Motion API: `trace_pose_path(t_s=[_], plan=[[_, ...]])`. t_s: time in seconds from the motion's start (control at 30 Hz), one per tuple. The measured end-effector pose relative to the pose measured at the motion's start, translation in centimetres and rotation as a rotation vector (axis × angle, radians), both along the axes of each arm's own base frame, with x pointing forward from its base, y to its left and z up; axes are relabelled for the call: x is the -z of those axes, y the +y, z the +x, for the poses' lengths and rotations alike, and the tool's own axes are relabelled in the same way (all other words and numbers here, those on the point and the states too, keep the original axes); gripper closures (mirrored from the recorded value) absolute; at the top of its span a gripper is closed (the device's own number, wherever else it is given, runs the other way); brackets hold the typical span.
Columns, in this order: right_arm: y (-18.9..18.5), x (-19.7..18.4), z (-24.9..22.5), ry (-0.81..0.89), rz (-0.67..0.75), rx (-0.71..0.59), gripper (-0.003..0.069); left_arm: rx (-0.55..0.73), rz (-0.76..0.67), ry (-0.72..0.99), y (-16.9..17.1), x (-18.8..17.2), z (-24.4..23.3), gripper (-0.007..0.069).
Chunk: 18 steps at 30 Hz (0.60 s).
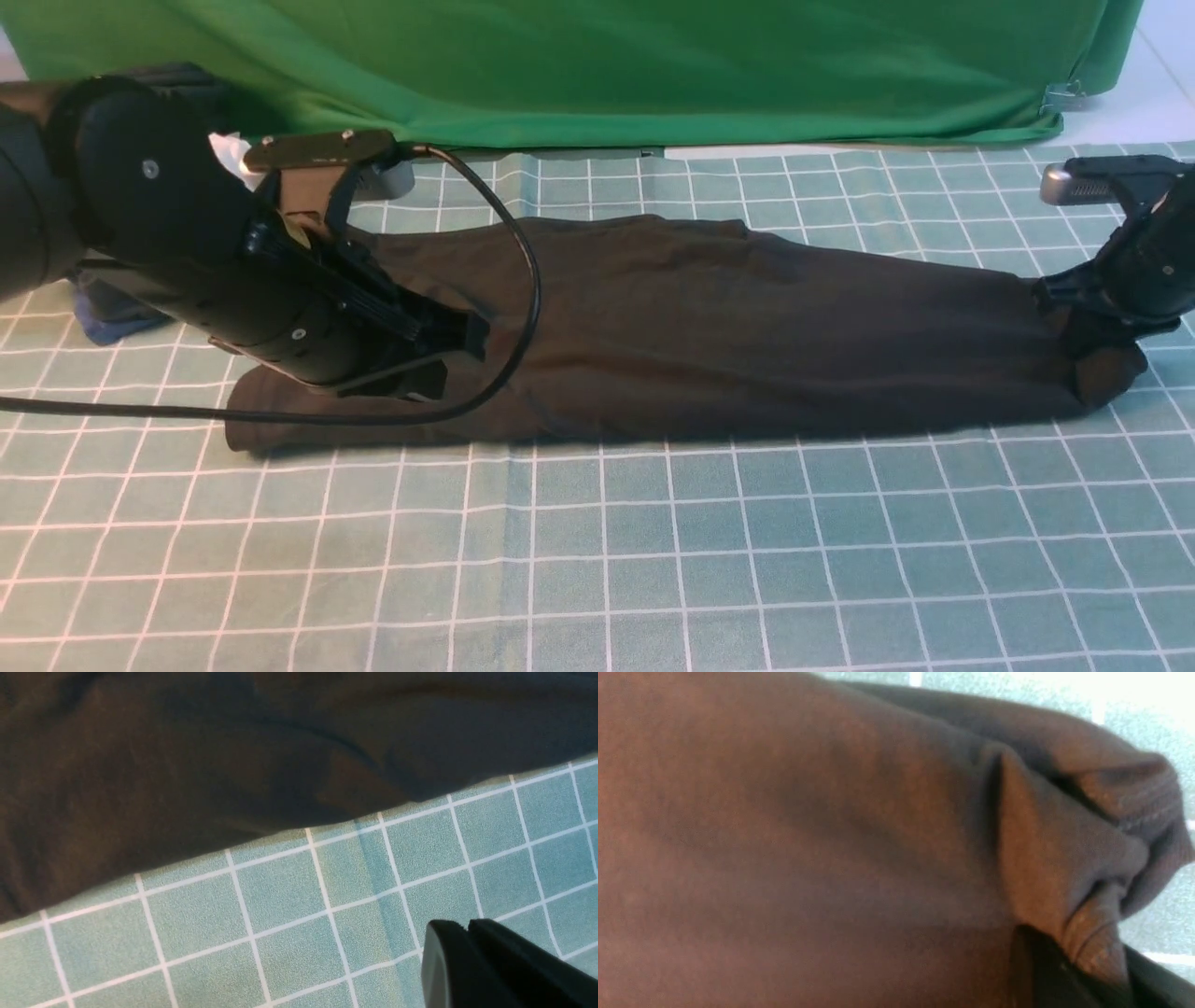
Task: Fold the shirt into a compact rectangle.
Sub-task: 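Pull the folded dark garment lengthwise by its ends to straighten it flat on the table, then fold the right end of the dark garment over onto its left end with the right gripper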
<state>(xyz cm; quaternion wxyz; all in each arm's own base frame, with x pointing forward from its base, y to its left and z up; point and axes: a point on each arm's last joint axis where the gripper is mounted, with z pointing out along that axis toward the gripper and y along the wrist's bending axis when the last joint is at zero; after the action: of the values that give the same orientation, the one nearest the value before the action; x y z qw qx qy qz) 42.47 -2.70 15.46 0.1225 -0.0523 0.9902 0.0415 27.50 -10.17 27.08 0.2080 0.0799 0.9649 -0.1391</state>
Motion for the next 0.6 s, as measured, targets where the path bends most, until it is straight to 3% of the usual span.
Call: trace_pose_path(t_s=[0.17,0.4,0.6], plan=[[-1.6,-1.8,-0.6,-0.007,-0.071,0.016,0.0598,0.008,0.001,-0.005,0.0,-0.1,0.0,0.0618],[-7.5,-6.5,-3.1,-0.043,-0.185,0.184,0.0599,0.011,-0.009,-0.048,0.2,-1.4,-0.8,0.0618],[-7.5,-10.1,-4.3,-0.111,-0.199,0.210,0.0599,0.006,0.044,-0.073,0.8,-2.0,-1.1,0.0618]])
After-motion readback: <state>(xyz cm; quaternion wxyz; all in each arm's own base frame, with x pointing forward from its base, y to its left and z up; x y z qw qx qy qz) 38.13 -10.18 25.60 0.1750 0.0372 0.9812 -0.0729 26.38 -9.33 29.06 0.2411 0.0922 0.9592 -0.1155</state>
